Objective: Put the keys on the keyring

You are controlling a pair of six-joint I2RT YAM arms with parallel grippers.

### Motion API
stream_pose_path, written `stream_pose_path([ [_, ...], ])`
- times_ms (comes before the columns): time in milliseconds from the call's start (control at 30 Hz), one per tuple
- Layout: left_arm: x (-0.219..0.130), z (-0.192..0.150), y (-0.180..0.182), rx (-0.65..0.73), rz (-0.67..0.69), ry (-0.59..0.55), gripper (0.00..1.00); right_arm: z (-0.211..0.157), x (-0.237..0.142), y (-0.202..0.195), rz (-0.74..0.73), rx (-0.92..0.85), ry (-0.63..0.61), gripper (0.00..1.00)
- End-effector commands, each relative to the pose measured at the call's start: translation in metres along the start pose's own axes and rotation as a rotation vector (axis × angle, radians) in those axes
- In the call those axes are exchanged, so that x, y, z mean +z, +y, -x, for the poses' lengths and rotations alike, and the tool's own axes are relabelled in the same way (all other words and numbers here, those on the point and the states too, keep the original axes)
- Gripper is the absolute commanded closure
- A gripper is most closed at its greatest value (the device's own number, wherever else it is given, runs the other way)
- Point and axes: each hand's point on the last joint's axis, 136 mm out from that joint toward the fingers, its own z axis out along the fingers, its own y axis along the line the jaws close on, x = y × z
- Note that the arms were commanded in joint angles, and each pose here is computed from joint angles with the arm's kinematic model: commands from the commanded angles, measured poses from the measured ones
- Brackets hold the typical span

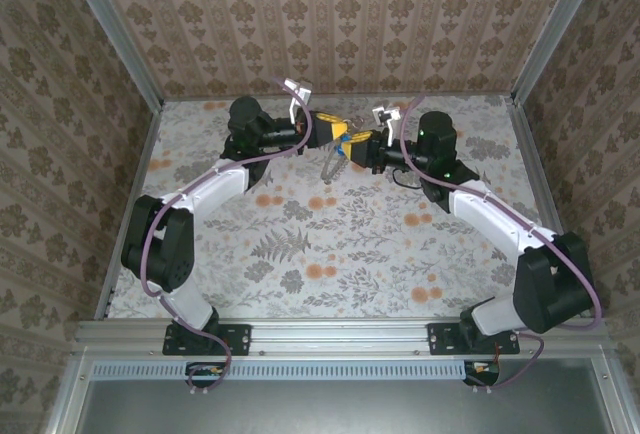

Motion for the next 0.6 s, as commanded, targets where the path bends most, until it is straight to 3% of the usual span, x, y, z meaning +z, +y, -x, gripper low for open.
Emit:
stream_pose_path([
  [0,-0.002,0.014,-0.015,0.065,-0.014,-0.034,1.00,0.015,0.000,0.005,-0.004,-0.047,-0.027,0.91],
  [100,-0.005,0.015,-0.013,0.065,0.007,-0.043,1.00,0.013,-0.002,0.005,-0.016,-0.051,-0.014,1.00],
  [567,-0.016,0.011,-0.005,0.095,0.113,-0.027,1.00,0.004,-0.019,0.008,-0.102,-0.048,0.116,1.00],
])
